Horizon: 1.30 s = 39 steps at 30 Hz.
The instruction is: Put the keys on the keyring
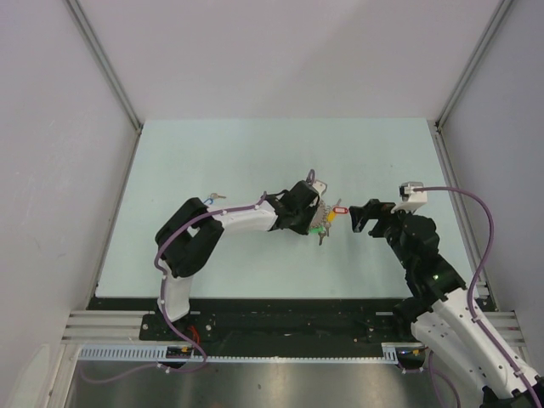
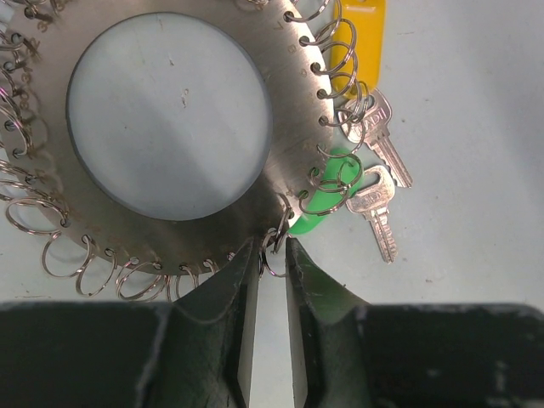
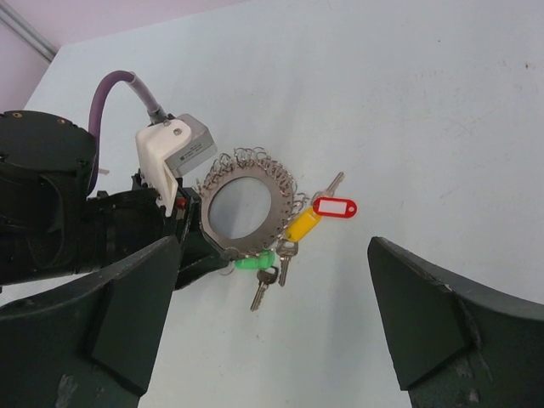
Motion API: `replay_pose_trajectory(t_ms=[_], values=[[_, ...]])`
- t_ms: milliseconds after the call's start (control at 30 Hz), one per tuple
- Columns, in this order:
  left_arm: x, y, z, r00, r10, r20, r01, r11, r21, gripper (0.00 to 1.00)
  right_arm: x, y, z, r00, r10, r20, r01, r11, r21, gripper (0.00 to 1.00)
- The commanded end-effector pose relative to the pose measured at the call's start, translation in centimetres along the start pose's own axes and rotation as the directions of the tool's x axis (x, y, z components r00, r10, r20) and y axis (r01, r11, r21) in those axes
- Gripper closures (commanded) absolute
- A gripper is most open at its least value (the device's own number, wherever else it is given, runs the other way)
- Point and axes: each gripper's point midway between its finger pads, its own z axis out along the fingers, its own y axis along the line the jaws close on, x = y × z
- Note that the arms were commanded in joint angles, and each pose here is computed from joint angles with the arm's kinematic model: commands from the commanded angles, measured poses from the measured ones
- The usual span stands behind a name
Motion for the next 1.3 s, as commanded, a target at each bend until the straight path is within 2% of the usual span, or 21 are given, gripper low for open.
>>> replay_pose_trajectory(t_ms=[0,700,1000,1067,1267], values=[[-1.6,-1.0,-0.1,0.999,0.015,0.039,-0.016,1.0,0.02,0.77,-0.1,0.1,0.2,1.0,-0.011,0.005,0.011,1.0,-0.011,0.02],[-2.1,-1.0,0.3,0.998,0.051,0.048,-0.051,0.999,-0.004,0.76,1.2,0.9,0.8,0.998,-0.027,-0.052,0.024,0.998,-0.057,0.03],[-1.9,-1.0,0.5,0.997,0.06,0.043,-0.06,0.998,-0.005,0.78,1.4,0.9,1.1,0.998,-0.028,-0.062,0.024,0.998,-0.063,0.03],[-2.0,-1.1,0.5,0.997,0.063,0.045,-0.063,0.998,-0.003,0.82,1.5,1.0,1.1,0.997,-0.03,-0.068,0.026,0.997,-0.067,0.03],[-2.6,-1.4,0.2,0.995,0.074,0.062,-0.074,0.997,0.0,0.82,1.6,1.0,1.1,0.997,-0.033,-0.071,0.028,0.997,-0.071,0.03]])
